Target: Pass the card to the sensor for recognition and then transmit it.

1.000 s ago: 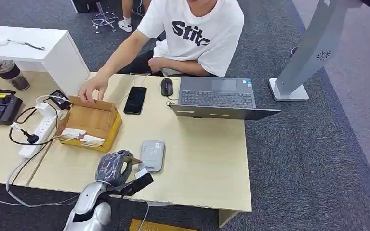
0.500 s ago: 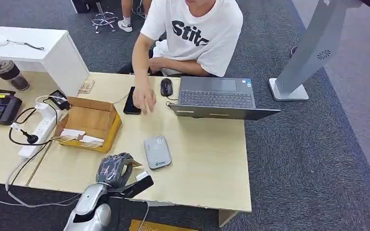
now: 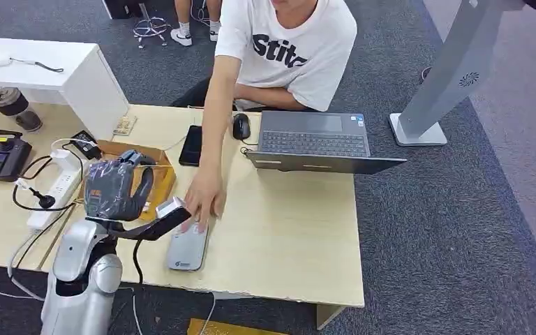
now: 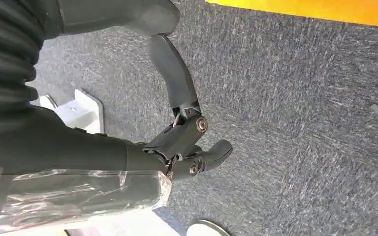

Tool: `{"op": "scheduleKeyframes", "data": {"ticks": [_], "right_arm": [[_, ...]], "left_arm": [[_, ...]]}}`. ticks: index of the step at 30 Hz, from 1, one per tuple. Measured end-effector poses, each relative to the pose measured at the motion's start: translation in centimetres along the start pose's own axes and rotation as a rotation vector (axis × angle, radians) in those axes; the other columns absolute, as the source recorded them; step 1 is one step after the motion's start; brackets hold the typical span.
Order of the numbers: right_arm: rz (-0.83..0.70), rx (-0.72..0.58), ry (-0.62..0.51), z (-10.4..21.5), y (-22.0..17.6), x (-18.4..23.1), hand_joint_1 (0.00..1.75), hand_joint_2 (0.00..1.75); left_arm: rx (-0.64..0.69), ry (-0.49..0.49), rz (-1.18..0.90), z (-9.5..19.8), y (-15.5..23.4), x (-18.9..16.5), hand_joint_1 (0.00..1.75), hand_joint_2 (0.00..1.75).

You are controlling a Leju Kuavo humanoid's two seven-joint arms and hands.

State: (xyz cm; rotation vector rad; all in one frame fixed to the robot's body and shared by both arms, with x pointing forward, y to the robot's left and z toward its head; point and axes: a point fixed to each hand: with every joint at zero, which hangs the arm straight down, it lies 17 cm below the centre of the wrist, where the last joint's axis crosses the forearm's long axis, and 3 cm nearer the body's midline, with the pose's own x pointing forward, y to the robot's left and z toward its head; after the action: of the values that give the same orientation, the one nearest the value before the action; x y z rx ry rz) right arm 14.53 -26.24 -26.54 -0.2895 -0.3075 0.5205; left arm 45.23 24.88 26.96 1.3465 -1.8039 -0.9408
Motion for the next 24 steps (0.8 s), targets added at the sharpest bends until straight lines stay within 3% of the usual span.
{"op": "scheduleKeyframes", "data": {"ticks": [7, 13, 14, 15, 24], "right_arm": [[0.020, -0.002, -0.004, 0.0, -0.1, 0.1, 0.00, 1.75], [0.035, -0.005, -0.004, -0.1, -0.2, 0.2, 0.00, 1.75], [0.035, -0.005, -0.003, -0.1, -0.2, 0.2, 0.00, 1.75], [0.035, -0.006, -0.002, -0.1, -0.3, 0.2, 0.00, 1.75], [0.028, -0.009, -0.001, -0.1, -0.4, 0.2, 0.00, 1.75]], "left_arm": [[0.034, 0.015, -0.070, -0.8, 2.0, -2.3, 1.75, 1.75], [0.061, 0.040, -0.009, -1.1, 2.8, -3.3, 1.75, 1.75], [0.061, 0.038, -0.006, -1.1, 2.7, -3.2, 1.29, 1.75], [0.062, 0.038, -0.003, -1.1, 2.7, -3.1, 0.00, 1.75], [0.091, 0.061, 0.076, -1.3, 3.0, -2.3, 0.00, 1.75]]}}
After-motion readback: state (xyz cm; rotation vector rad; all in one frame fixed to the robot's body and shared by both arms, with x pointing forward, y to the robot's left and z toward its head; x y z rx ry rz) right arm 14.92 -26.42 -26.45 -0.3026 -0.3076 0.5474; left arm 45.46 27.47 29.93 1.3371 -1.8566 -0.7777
